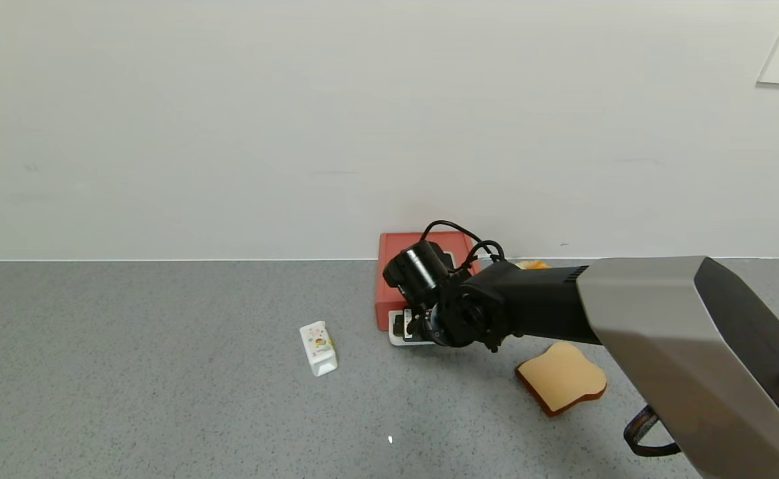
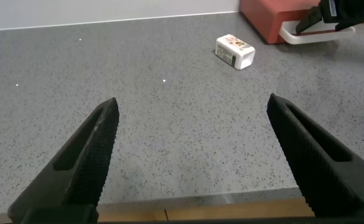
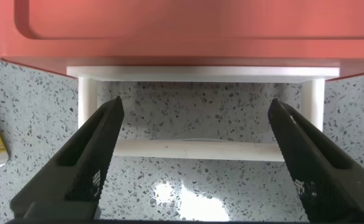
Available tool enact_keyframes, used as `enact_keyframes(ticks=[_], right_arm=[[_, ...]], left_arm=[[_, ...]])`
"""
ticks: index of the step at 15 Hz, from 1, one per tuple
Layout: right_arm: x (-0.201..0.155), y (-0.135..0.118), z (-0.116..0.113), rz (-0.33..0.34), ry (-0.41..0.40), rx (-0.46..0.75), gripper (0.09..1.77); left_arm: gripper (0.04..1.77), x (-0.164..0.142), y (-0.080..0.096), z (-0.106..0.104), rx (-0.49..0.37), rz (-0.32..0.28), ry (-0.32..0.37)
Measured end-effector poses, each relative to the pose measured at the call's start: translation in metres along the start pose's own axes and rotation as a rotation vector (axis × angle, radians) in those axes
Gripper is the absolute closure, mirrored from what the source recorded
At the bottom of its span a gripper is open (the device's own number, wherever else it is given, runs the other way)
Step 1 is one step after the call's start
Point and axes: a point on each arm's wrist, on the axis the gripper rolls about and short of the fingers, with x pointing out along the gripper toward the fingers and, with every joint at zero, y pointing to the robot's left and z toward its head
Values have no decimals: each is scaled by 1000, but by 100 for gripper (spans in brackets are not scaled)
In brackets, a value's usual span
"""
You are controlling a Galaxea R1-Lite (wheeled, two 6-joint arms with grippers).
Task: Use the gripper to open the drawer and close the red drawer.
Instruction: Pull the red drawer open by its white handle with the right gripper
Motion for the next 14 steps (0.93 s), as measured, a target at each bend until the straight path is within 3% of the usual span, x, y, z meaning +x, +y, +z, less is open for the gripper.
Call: enact_keyframes(ticks=[5,9,14], right_arm=[[0,1,-2,3,13,-26,15],[-4,-1,-4,43,79,-42,15],[-9,-1,-7,31,114,-61,15]], left_arm=[[9,0,0,0,0,1,0],[9,0,0,0,1,1,-1],[9,0,0,0,1,1,-1]])
